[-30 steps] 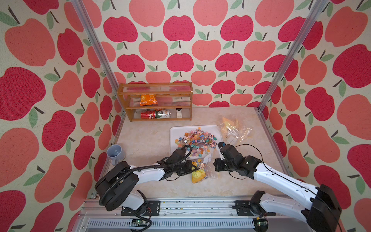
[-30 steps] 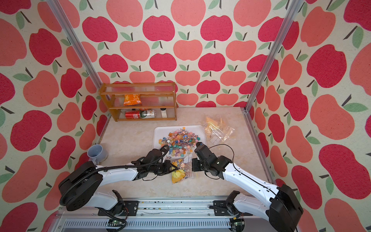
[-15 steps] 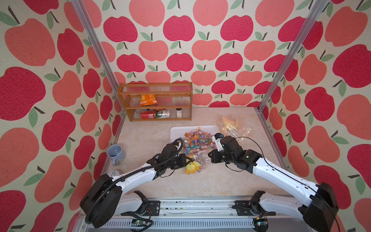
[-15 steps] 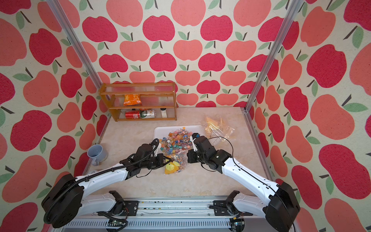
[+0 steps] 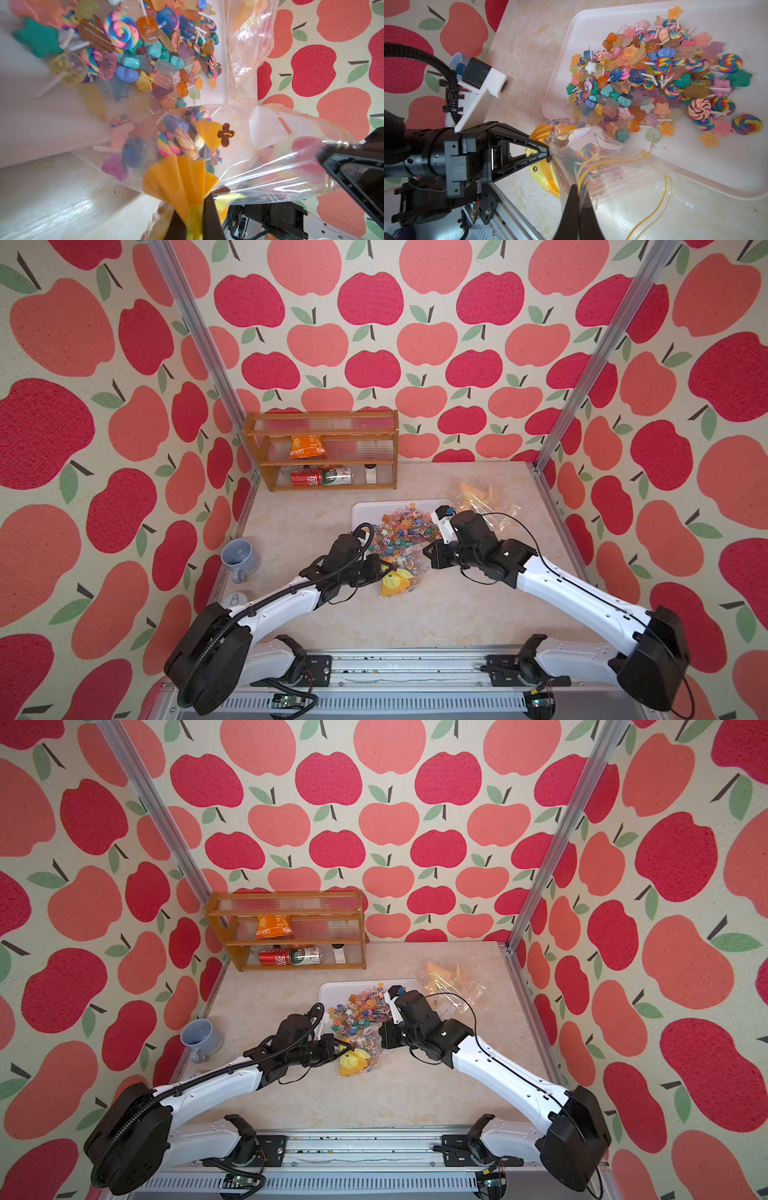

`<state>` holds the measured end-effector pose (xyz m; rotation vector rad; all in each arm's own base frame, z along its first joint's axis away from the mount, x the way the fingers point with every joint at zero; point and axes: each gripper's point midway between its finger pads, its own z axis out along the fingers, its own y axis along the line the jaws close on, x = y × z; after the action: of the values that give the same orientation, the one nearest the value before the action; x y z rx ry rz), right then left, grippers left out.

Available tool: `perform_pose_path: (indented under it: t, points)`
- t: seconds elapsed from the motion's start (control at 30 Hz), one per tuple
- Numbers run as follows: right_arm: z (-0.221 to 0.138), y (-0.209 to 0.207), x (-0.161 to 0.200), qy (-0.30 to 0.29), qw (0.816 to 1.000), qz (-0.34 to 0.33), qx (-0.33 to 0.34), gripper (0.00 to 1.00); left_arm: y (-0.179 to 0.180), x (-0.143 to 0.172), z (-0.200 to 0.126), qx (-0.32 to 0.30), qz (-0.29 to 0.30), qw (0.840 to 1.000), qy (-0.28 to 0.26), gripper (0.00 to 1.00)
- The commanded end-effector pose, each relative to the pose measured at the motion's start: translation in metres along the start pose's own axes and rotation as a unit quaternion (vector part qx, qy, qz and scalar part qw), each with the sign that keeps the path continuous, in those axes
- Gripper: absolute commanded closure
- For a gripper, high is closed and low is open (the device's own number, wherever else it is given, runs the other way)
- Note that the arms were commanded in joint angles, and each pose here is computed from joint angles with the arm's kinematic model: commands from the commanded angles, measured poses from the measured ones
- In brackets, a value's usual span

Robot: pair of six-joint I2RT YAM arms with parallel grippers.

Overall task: Pour candies out of the ziploc bag
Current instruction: 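Pour the candies out of the ziploc bag onto the tray.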

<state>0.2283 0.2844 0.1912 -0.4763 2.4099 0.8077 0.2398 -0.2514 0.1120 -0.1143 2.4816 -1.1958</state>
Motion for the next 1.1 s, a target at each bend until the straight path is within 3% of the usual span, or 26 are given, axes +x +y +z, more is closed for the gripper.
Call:
perform_pose_path:
  t: [0.0,0.43,1.07]
  points:
    - [-0.013,0.005,-0.037,-0.047,0.999,-0.023,0.003,1.00,0.008,-0.013,-0.009,-0.026,0.003,1.000,-0.016,1.00]
    - [0.004,-0.012,-0.069,-0.047,0.998,-0.027,0.008,1.00,-0.009,-0.069,-0.017,-0.018,0.021,0.999,-0.046,1.00]
    - [0.040,-0.075,-0.051,-0.023,0.999,0.036,0.025,1.00,-0.026,-0.145,0.019,-0.019,0.056,0.998,-0.025,1.00]
